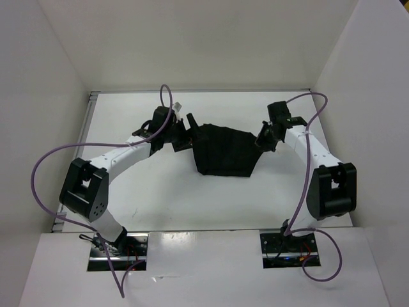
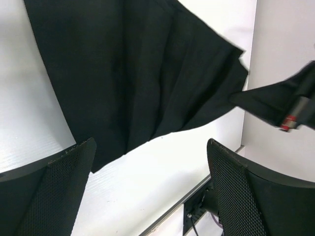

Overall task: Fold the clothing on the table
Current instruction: Fold the skirt

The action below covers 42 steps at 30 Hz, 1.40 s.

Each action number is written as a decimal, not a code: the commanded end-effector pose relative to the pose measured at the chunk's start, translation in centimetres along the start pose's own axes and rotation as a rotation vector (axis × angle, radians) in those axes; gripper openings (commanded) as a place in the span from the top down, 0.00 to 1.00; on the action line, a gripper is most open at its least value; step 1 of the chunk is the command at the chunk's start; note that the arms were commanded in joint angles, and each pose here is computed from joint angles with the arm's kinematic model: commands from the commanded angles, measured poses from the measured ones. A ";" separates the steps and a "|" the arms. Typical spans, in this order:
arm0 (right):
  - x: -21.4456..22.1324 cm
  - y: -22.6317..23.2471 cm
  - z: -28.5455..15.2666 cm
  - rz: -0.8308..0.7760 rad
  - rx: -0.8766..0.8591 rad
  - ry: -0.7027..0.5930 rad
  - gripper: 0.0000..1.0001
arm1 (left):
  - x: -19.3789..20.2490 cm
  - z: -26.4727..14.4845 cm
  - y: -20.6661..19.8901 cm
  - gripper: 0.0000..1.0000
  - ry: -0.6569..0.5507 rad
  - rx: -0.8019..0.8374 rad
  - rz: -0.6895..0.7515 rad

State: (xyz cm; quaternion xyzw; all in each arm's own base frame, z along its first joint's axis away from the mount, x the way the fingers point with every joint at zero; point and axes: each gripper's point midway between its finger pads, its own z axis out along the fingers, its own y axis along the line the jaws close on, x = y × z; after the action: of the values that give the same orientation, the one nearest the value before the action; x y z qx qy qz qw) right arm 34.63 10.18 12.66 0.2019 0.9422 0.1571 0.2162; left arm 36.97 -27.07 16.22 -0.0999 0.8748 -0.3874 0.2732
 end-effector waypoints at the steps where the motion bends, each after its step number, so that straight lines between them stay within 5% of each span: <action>1: 0.2 -3.7 0.6 0.059 0.171 -0.017 1.00 | -1.5 -0.2 -2.1 0.00 -0.033 0.064 0.046; 19: -0.6 -3.6 -6.5 0.150 0.166 -0.177 1.00 | -0.5 1.0 -1.0 0.00 0.016 0.050 0.031; 27: -0.7 -6.3 -0.6 0.139 0.280 -0.100 0.99 | -0.8 1.4 -3.4 0.00 0.035 0.106 0.087; 28: -1.0 -7.5 0.5 0.145 0.340 -0.093 0.96 | -0.4 1.3 -4.2 0.00 0.052 0.122 0.105; 29: -2.3 -8.1 0.5 0.150 0.366 -0.119 0.75 | -0.8 1.0 -5.0 0.00 0.050 0.138 0.111; 35: -5.7 -7.2 -3.5 0.154 0.403 -0.296 0.57 | -0.9 -2.2 -8.8 0.00 0.033 0.235 0.177; 39: -5.5 -2.2 -3.0 0.128 0.176 -0.237 0.55 | -0.6 -1.2 -9.5 0.12 0.060 0.273 0.211; 42: -4.0 0.4 0.1 0.109 0.018 -0.116 0.55 | 0.1 0.7 -9.9 0.35 0.114 0.316 0.228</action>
State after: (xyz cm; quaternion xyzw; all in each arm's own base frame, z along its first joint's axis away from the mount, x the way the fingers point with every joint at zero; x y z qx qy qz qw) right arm 36.32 5.14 14.13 0.2995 0.9139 0.0595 0.2675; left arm 36.57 -32.31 22.62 0.0180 0.8398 -0.4658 0.2782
